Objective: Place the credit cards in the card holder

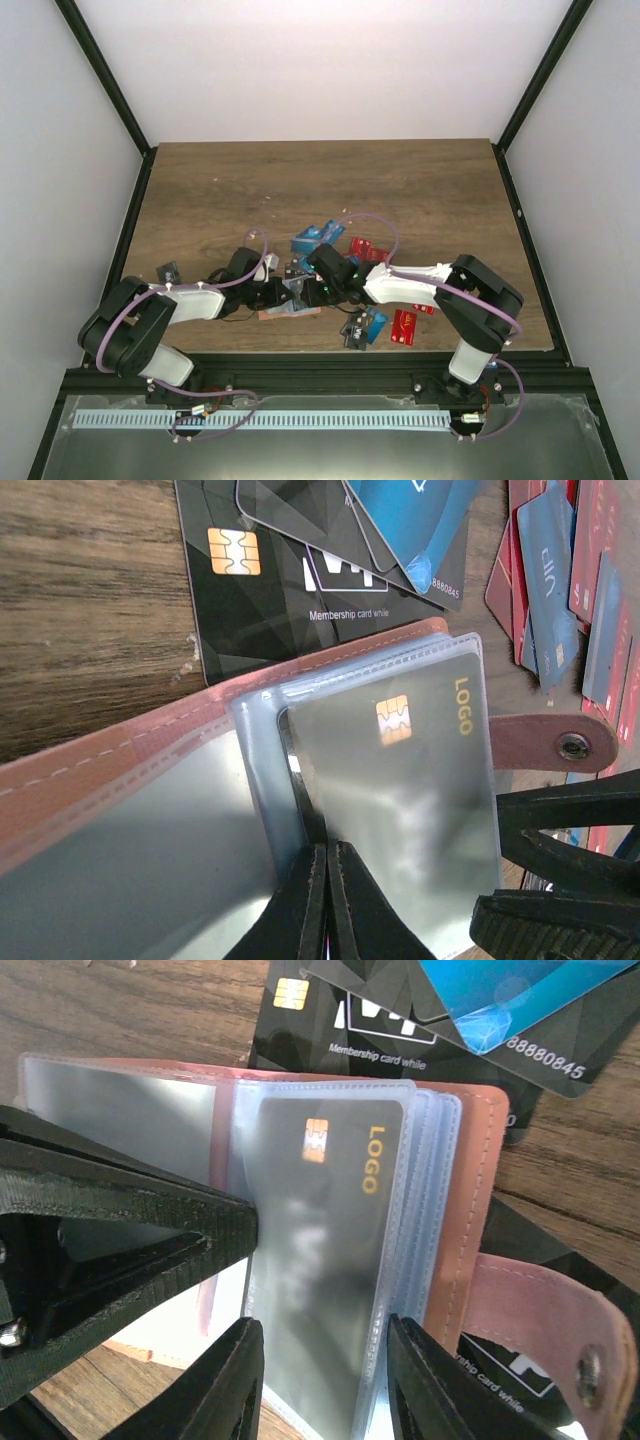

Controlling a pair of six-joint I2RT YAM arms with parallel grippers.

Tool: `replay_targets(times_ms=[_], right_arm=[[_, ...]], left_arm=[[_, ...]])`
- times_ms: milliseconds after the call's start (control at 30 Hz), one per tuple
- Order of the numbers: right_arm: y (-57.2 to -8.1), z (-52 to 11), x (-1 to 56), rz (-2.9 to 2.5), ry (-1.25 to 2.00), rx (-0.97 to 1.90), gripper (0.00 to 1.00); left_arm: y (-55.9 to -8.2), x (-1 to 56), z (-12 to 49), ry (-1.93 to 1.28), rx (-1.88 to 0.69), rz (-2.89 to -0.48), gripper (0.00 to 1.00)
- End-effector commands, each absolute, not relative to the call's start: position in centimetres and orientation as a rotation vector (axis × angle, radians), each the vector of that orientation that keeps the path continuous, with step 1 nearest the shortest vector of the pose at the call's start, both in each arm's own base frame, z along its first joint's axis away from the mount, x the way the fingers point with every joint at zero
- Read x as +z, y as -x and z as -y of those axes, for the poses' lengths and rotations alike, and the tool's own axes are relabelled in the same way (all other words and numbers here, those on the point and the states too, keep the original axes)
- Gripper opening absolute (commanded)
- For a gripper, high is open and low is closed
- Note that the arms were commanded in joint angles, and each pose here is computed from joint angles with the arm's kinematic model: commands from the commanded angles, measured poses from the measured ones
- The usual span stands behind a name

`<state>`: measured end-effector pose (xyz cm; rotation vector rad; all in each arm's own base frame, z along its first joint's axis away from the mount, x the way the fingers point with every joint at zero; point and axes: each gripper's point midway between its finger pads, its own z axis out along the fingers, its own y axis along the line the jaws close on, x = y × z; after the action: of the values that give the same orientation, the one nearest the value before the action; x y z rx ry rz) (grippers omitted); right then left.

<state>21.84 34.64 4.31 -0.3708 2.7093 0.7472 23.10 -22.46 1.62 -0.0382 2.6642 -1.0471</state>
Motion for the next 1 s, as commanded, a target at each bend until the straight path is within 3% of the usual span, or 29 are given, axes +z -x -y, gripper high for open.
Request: replay_targets(times_ms=[0, 433, 967], right_arm=[[-22.1, -36.2, 6.8, -2.649, 0.388, 0.809, 0.36], [-21.4, -38.3, 8.4, -2.613, 0.455, 0.905, 0.36], [-21.0, -40.7, 8.0, -2.621, 0.518, 0.955, 0.36]], left_arm=[[-21.9, -1.7, 20.3, 0.083, -0.861, -2.775, 0.04], [-22.0, -0.8, 20.3, 0.08, -0.857, -2.76, 0.04], [-22.2, 4.5, 17.3, 0.127, -0.712, -2.648, 0.05]])
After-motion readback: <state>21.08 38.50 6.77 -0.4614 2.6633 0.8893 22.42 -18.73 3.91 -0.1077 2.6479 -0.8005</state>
